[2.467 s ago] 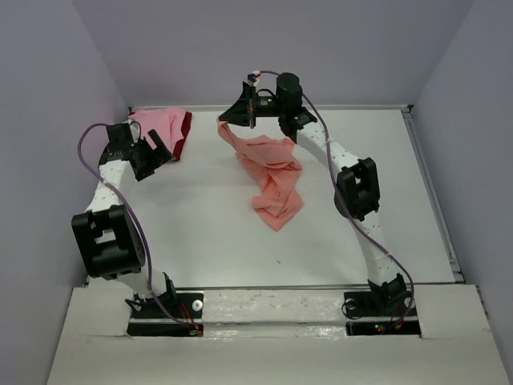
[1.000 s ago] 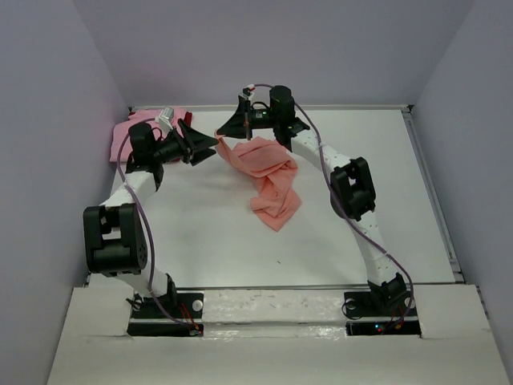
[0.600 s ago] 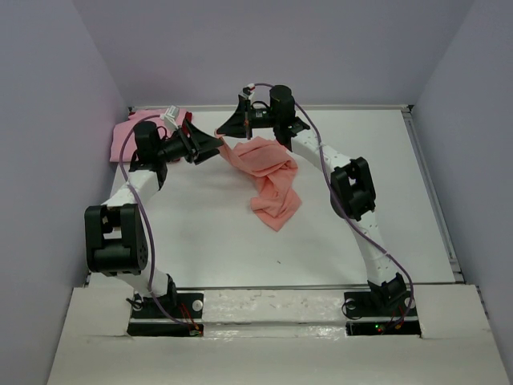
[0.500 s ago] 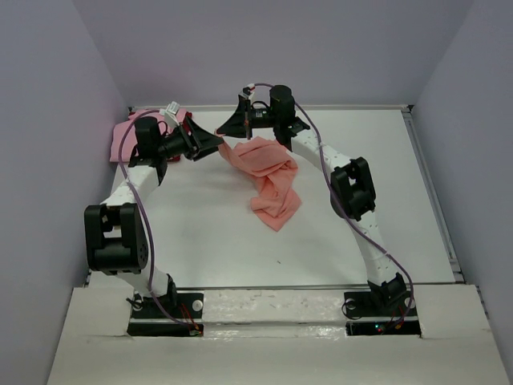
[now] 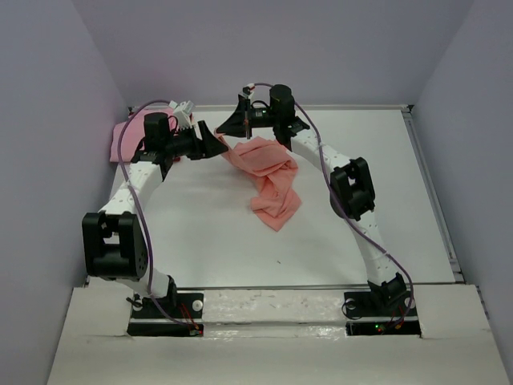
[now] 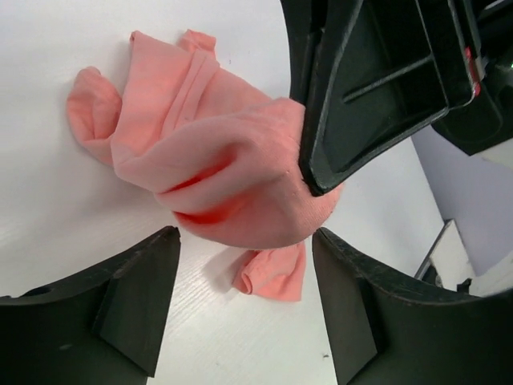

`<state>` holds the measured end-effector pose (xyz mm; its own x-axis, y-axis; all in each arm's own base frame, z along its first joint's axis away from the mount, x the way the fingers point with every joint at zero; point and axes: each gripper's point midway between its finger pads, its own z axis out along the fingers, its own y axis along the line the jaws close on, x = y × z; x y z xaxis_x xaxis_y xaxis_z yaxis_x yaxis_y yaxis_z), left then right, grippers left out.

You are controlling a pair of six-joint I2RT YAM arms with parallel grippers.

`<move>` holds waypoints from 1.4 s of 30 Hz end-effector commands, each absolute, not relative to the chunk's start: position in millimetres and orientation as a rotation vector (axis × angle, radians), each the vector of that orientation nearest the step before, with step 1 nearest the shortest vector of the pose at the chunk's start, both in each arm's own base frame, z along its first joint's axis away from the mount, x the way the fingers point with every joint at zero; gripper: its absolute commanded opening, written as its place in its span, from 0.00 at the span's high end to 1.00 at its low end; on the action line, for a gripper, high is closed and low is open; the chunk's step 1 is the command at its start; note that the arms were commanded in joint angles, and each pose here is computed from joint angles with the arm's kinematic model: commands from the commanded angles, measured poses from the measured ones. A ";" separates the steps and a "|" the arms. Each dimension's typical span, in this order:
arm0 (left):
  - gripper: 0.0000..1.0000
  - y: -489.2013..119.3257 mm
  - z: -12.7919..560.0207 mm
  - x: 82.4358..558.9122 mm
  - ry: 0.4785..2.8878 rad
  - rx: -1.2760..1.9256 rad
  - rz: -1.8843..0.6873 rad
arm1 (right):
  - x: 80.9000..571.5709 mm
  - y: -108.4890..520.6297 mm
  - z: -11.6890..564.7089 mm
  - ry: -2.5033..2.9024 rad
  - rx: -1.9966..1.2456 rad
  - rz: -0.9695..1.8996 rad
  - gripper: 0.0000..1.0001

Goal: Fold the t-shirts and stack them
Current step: Flatten out the tshirt

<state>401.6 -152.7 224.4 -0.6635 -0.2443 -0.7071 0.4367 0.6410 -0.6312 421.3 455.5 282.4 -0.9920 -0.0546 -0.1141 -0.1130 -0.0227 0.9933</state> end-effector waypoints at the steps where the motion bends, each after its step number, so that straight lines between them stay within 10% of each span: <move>1: 0.27 -159.0 252.7 396.3 1.955 0.312 -0.971 | 414.7 458.5 307.6 2.080 -0.290 2.237 1.00; 42: 0.45 -159.7 294.6 416.9 1.891 0.343 -0.718 | 408.8 455.6 305.5 2.104 -0.287 2.245 1.00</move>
<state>409.3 -153.6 267.4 -0.4966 -0.0949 -0.8628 0.4852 0.7939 -0.3665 422.7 456.7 281.3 -0.9932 -0.0610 -0.0993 -0.0977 -0.0275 0.9948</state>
